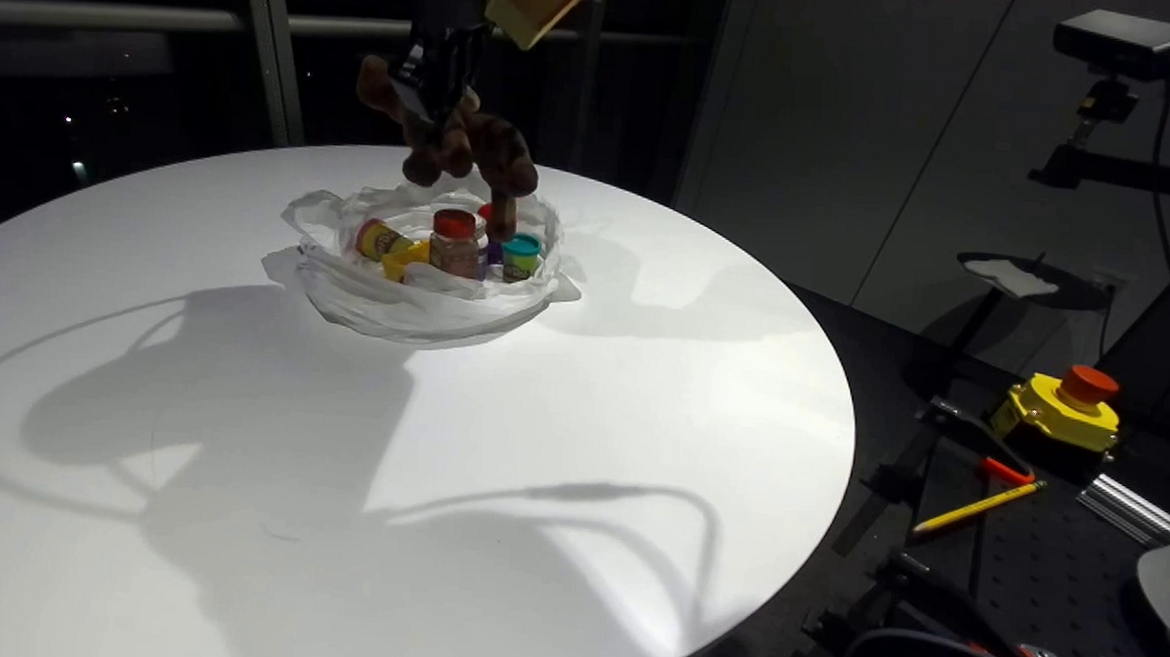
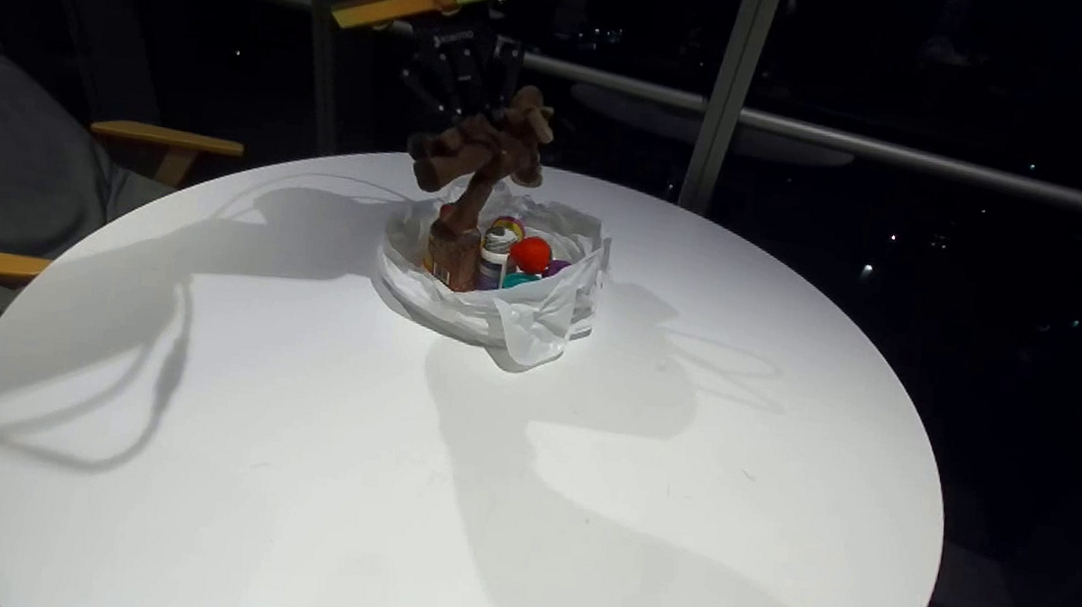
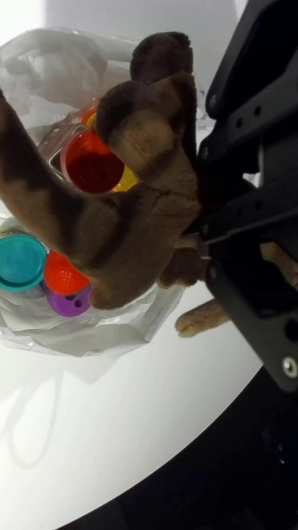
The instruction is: Pick up the objects from the table and put them in the plastic bag.
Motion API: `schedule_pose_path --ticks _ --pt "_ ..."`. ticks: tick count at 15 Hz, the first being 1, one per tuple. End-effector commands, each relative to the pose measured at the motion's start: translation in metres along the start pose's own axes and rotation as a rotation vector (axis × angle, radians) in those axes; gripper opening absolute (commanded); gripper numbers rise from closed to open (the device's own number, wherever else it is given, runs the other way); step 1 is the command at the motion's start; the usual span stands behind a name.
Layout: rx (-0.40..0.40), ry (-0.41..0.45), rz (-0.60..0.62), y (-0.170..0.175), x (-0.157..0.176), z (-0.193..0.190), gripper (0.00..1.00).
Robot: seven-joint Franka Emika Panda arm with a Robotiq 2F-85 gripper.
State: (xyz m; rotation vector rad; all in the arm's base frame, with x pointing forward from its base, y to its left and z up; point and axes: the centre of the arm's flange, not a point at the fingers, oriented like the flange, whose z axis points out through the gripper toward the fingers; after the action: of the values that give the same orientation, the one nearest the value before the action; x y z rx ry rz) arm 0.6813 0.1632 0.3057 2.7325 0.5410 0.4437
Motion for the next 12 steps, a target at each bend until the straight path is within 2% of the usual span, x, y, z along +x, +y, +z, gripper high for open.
schedule_pose_path --ticks 1,4,5,7,12 --pt "-0.029 0.007 0.016 0.003 0.019 0.024 0.12" --pt "-0.044 -0.012 0.014 0.003 0.019 0.043 0.13" --pt "-0.05 -0.01 0.015 0.003 0.02 0.045 0.38" --pt "-0.053 -0.004 0.028 0.006 0.021 0.046 0.42" --pt "-0.048 0.018 0.063 0.018 0.025 0.024 0.84"
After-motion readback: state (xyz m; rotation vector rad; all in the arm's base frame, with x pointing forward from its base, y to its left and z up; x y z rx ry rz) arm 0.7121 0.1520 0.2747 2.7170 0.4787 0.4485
